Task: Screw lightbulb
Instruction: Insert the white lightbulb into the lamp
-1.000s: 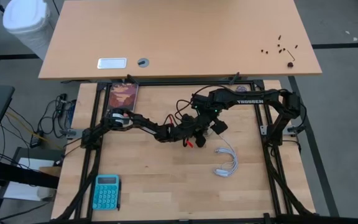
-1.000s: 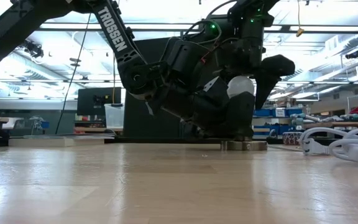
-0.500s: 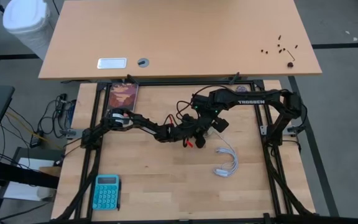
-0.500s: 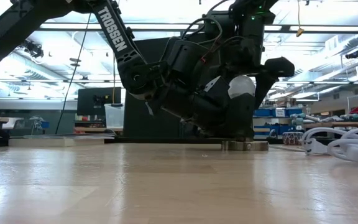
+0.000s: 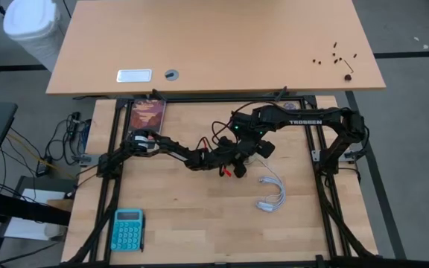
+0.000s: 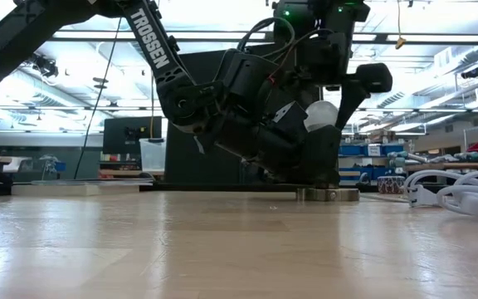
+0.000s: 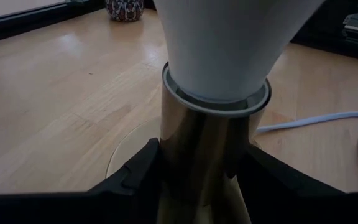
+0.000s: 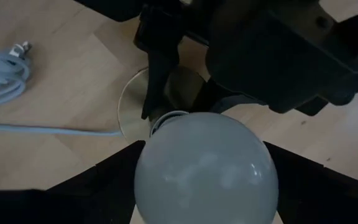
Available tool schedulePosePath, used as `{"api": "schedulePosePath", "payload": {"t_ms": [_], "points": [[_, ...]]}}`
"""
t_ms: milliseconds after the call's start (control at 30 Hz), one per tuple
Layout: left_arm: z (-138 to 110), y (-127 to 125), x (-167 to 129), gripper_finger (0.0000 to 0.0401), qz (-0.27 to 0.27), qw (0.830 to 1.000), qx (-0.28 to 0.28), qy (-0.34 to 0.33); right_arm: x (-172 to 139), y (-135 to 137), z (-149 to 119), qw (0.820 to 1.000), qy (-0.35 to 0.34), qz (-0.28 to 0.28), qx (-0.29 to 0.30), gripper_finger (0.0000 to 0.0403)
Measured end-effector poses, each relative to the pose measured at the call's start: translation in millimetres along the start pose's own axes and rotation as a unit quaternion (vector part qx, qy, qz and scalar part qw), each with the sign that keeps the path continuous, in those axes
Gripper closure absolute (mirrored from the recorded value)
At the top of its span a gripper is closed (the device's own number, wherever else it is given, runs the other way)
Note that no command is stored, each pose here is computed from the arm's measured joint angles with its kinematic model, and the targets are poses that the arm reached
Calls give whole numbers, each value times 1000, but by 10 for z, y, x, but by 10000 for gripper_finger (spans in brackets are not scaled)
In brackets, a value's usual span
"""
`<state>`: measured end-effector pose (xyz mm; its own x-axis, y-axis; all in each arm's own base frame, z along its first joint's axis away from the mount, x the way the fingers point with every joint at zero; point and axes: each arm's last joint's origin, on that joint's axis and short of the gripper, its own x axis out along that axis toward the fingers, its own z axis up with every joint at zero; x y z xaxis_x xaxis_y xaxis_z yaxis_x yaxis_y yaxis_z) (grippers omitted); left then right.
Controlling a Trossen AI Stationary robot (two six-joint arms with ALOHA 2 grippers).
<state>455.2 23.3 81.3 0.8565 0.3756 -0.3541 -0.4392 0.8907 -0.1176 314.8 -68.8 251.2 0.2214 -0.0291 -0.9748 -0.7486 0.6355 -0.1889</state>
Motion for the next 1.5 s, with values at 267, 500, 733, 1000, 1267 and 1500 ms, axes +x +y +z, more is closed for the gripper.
{"api": "schedulePosePath", "payload": {"t_ms": [267, 500, 733, 1000, 1267, 1500], "points": [[-1, 1, 1, 223, 1, 1000, 2, 0, 82, 40, -23, 999, 3, 9, -32, 90], [1, 0, 1, 223, 1, 1000, 13, -1, 211, 60, -44, 999, -15, 5, -33, 91], [1, 0, 1, 223, 1, 1000, 14, -2, 259, 62, -45, 999, -22, -3, -33, 94], [1, 0, 1, 223, 1, 1000, 14, -2, 264, 66, -43, 999, -33, 3, -24, 95], [13, -3, 1, 223, -1, 1000, 11, -9, 265, 65, -47, 999, -28, 1, -22, 95], [14, -3, 1, 223, -1, 1000, 11, -10, 266, 65, -47, 999, -27, 1, -20, 95]]}}
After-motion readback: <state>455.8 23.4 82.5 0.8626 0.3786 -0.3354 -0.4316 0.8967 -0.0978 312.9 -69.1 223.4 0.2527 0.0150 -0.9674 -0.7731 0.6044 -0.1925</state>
